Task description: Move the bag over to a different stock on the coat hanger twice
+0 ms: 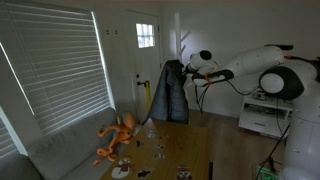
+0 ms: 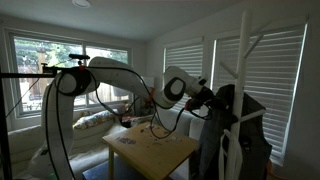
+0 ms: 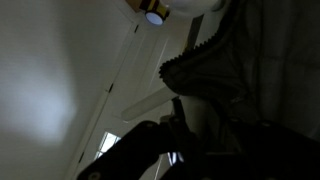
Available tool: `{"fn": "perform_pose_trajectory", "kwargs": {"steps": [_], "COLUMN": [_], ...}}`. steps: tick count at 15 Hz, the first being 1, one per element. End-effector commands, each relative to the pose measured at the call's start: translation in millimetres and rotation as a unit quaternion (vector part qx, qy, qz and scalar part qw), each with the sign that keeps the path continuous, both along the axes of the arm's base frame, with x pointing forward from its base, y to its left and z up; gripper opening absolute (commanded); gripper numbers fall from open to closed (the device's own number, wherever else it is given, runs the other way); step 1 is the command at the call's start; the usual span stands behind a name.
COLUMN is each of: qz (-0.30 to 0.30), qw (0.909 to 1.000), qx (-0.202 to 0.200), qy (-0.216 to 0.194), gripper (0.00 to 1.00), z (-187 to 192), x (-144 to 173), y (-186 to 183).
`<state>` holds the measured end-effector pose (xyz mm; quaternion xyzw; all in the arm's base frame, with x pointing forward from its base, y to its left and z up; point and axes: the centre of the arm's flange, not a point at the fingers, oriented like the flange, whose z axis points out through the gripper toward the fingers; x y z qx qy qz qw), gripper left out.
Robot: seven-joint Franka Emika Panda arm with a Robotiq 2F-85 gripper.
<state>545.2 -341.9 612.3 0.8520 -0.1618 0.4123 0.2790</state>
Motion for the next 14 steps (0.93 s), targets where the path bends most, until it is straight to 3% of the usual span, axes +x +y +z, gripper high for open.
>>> {"fn": "perform_pose_trajectory", "kwargs": {"steps": [1,6,9,14], "qz": [0.014,0.037,0.019,-0.015], "qw": [0.9988,0.9952,0.9933,0.9823], "qx": [0.028,0.053,0.058,0.103], "qy": [0.038,0.073,0.098,0.156], "gripper": [0.62,0.99,1.00,1.00], "z": [15,28,37,40], "x": [3,-2,-12,-37], "y": [-2,12,13,4]}}
